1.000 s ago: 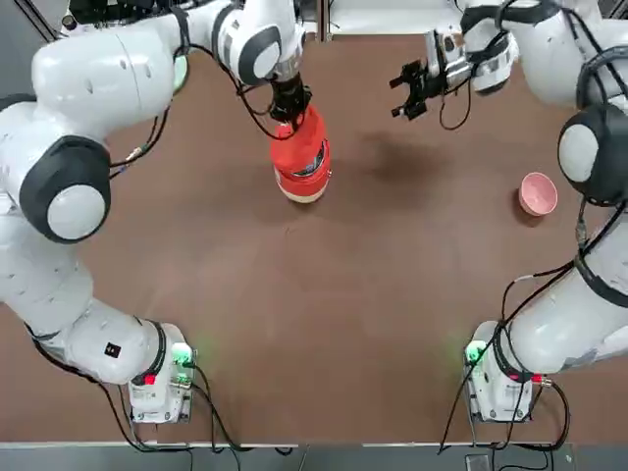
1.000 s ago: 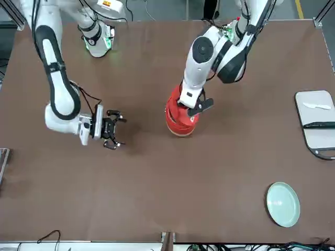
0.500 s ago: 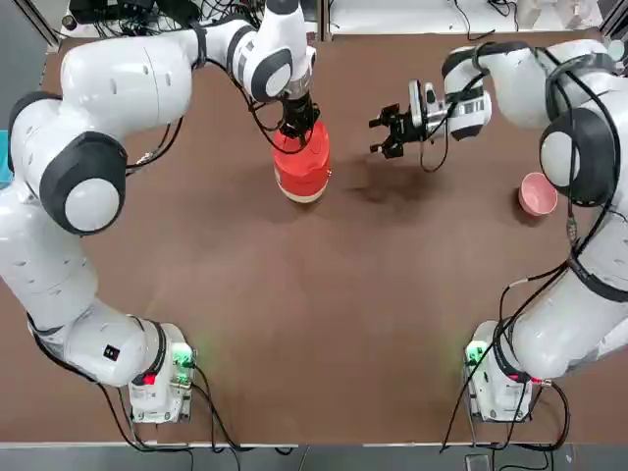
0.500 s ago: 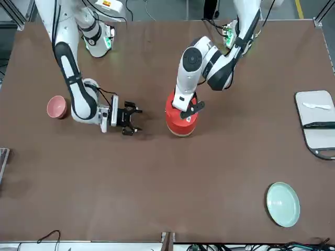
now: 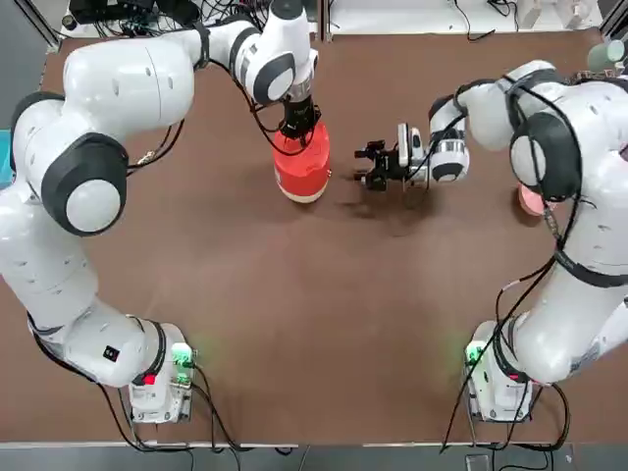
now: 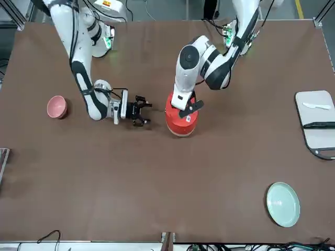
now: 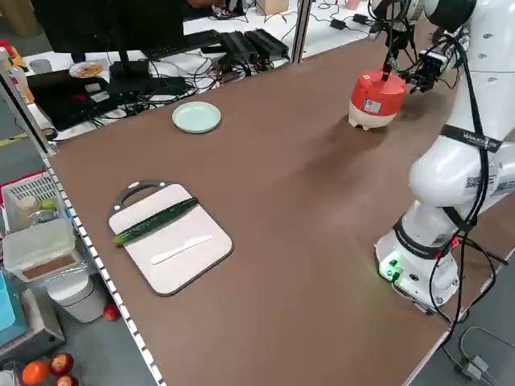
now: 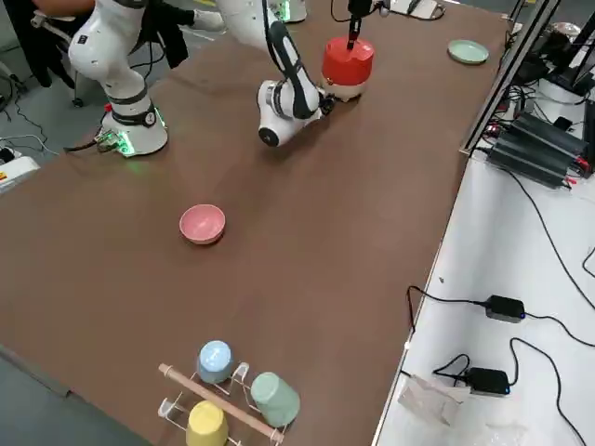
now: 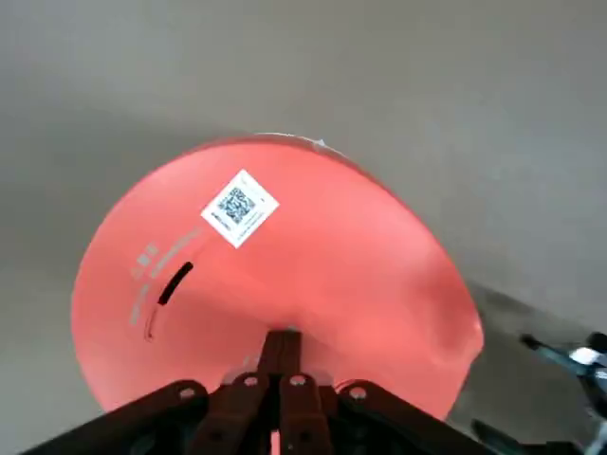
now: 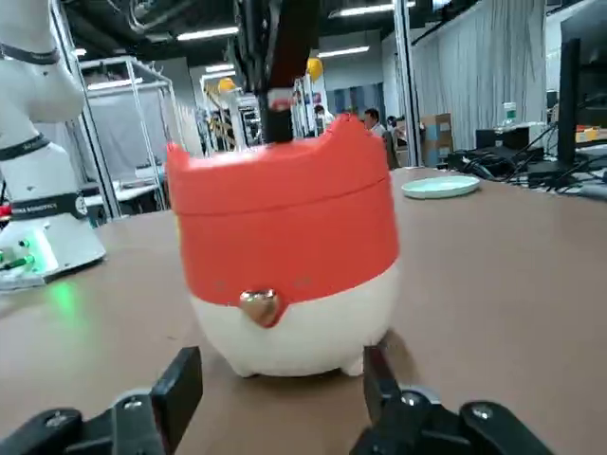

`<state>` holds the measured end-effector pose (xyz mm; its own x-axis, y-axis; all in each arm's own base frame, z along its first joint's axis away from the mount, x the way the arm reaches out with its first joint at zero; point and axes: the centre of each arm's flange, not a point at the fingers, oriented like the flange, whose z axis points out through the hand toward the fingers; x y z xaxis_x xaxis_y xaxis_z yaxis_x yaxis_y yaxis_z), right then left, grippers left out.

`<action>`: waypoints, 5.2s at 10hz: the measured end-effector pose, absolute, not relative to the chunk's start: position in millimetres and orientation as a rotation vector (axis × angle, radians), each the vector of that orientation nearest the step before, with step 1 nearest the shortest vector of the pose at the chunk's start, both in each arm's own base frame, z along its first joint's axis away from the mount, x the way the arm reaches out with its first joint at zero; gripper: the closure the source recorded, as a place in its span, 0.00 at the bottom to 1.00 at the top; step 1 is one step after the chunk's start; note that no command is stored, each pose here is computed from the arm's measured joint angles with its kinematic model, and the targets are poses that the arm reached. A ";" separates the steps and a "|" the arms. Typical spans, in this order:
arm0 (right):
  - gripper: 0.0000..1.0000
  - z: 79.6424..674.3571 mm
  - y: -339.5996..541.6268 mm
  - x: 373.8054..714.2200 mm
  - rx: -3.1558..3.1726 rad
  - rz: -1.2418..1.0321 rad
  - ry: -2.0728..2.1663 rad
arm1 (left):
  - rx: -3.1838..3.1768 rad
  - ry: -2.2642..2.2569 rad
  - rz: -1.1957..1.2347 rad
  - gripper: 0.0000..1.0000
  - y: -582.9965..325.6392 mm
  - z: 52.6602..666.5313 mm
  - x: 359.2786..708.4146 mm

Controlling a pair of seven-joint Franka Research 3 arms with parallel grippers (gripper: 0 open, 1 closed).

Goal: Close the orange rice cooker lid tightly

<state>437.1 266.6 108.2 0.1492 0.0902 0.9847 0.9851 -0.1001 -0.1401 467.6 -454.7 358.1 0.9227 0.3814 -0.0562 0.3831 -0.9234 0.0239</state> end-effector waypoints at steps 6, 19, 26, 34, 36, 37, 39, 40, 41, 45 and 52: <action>0.22 105.5 308.3 412.6 -1.375 -1.100 -1.089 | 3.064 0.620 -0.038 0.98 -459.5 358.0 463.2; 0.22 104.4 327.8 411.0 -1.388 -1.173 -1.010 | 3.117 0.620 -0.005 0.00 -194.7 557.1 586.9; 0.23 96.1 328.4 421.4 -1.409 -1.203 -0.987 | 3.162 0.431 0.007 0.00 -51.3 595.4 596.2; 0.42 97.3 331.2 424.7 -1.405 -1.213 -0.983 | 3.154 0.078 0.007 0.00 -89.7 609.2 569.4; 0.45 97.3 331.3 424.6 -1.405 -1.213 -0.983 | 3.154 0.085 0.011 0.00 -87.5 609.3 569.9; 0.49 97.2 331.2 424.5 -1.405 -1.212 -0.983 | 3.154 0.094 0.012 0.00 -84.3 609.5 570.4; 0.53 97.0 331.1 424.3 -1.406 -1.212 -0.983 | 3.153 0.123 0.019 0.00 -73.6 611.4 572.1; 0.59 96.9 331.0 424.2 -1.406 -1.212 -0.982 | 3.152 0.135 0.019 0.00 -68.8 611.4 572.7; 0.59 96.8 330.8 424.3 -1.407 -1.212 -0.982 | 3.152 0.138 0.019 0.00 -67.5 611.5 572.9; 0.59 96.7 329.9 425.1 -1.408 -1.213 -0.982 | 3.150 0.191 0.018 0.00 -43.0 611.2 575.3; 0.56 96.8 328.7 426.5 -1.412 -1.216 -0.978 | 3.150 0.192 0.015 0.00 -39.8 610.0 576.1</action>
